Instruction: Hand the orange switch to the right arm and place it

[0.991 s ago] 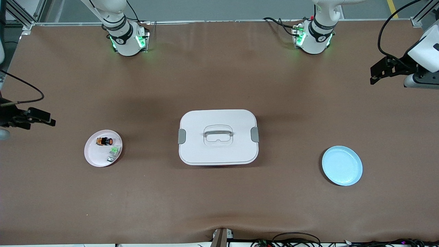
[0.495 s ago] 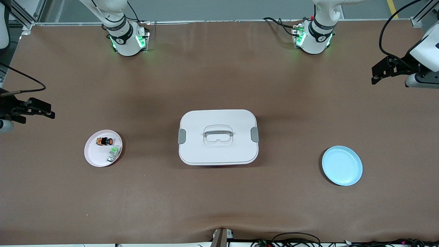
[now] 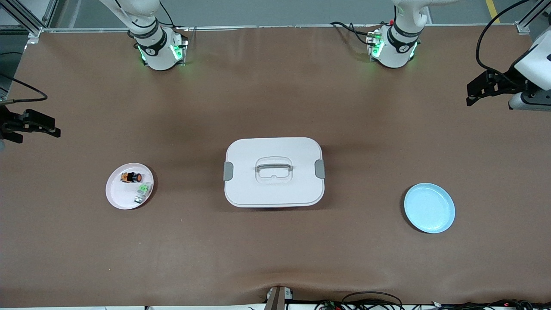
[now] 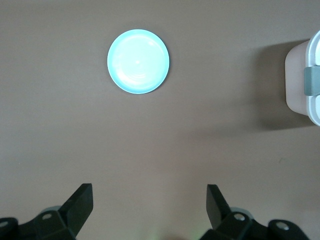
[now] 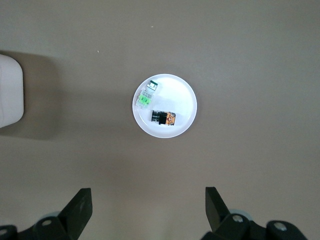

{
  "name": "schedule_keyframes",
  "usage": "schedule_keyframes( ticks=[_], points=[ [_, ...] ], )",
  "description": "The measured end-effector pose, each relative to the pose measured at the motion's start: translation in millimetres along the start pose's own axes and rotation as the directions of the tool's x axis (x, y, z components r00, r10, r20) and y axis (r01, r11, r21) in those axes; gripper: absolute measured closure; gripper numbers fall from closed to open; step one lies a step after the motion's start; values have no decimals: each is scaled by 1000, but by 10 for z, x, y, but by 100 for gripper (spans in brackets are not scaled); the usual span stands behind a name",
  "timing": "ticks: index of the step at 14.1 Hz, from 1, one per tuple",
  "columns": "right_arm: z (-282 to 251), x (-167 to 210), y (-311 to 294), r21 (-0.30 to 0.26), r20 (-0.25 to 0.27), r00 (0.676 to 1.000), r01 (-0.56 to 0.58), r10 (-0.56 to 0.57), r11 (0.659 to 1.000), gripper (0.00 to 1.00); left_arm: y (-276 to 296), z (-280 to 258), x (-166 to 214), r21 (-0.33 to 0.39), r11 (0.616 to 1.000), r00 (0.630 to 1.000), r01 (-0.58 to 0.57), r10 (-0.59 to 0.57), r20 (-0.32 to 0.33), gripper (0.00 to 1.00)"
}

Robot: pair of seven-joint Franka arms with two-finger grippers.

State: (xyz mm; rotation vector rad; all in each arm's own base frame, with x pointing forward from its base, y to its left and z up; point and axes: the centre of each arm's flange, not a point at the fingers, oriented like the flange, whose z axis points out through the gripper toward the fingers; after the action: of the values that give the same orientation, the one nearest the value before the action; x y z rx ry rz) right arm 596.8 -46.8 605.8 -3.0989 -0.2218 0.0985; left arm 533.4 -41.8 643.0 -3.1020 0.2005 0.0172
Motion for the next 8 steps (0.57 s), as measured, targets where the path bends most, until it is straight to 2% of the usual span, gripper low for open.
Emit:
schedule_keyframes(
  ticks=[8],
  points=[
    [-382,-288,-238,-29,-12,1000,12,-13,1000,0,-6,5,-1,0,1000,1000,1,-1,1,0]
  ],
)
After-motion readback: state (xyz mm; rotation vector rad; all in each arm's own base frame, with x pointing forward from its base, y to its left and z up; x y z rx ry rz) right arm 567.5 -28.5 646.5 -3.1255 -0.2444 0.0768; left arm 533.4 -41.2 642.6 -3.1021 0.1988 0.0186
